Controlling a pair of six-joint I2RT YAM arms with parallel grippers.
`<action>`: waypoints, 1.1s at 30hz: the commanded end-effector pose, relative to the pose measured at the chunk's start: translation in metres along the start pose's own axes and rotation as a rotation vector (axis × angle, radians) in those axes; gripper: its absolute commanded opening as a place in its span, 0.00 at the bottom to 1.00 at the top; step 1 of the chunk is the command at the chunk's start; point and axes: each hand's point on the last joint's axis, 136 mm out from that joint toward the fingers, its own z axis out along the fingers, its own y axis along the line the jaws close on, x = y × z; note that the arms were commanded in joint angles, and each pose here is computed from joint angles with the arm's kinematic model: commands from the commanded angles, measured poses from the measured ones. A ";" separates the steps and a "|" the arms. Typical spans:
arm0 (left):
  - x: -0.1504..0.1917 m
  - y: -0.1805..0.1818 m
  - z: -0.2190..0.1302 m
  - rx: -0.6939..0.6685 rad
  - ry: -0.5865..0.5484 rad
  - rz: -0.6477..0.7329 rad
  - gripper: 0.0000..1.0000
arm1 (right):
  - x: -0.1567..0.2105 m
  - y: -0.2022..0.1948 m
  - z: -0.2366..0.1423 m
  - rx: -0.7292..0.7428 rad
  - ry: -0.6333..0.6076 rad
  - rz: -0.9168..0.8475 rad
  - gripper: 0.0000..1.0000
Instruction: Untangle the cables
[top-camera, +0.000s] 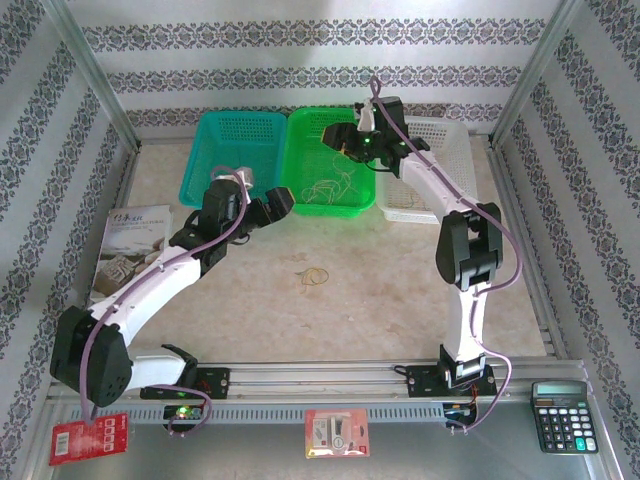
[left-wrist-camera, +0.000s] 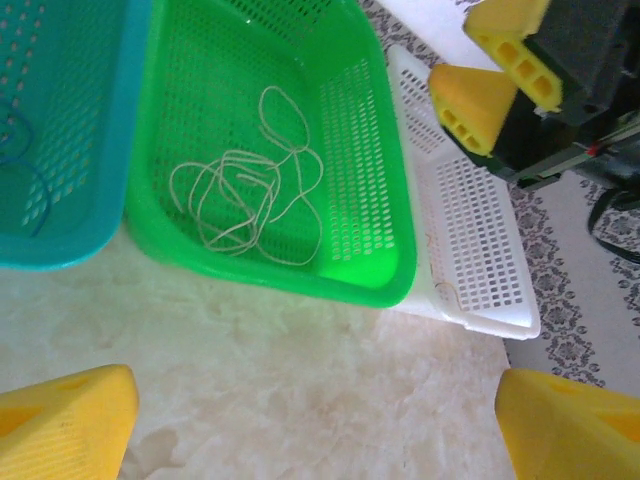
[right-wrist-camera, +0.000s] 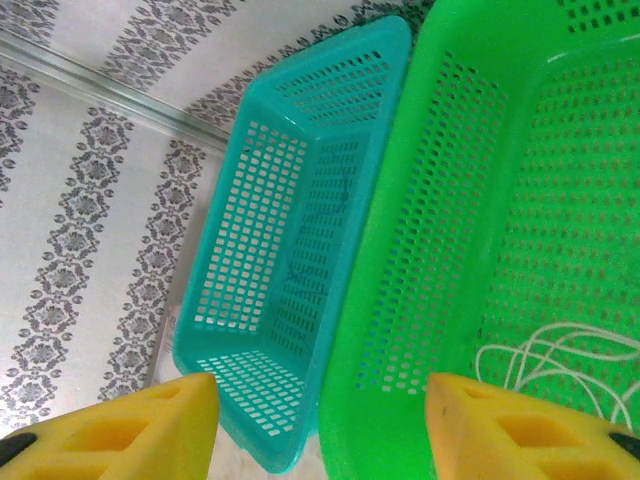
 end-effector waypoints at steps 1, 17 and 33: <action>-0.008 0.004 -0.013 -0.043 -0.006 -0.026 0.93 | -0.004 0.024 -0.030 0.002 -0.030 -0.036 0.57; 0.042 0.051 -0.013 -0.126 0.107 -0.067 0.94 | 0.136 0.056 -0.050 0.060 0.185 -0.140 0.54; 0.031 0.113 -0.015 -0.306 -0.044 -0.264 0.94 | 0.292 0.023 -0.027 0.121 0.482 -0.327 0.55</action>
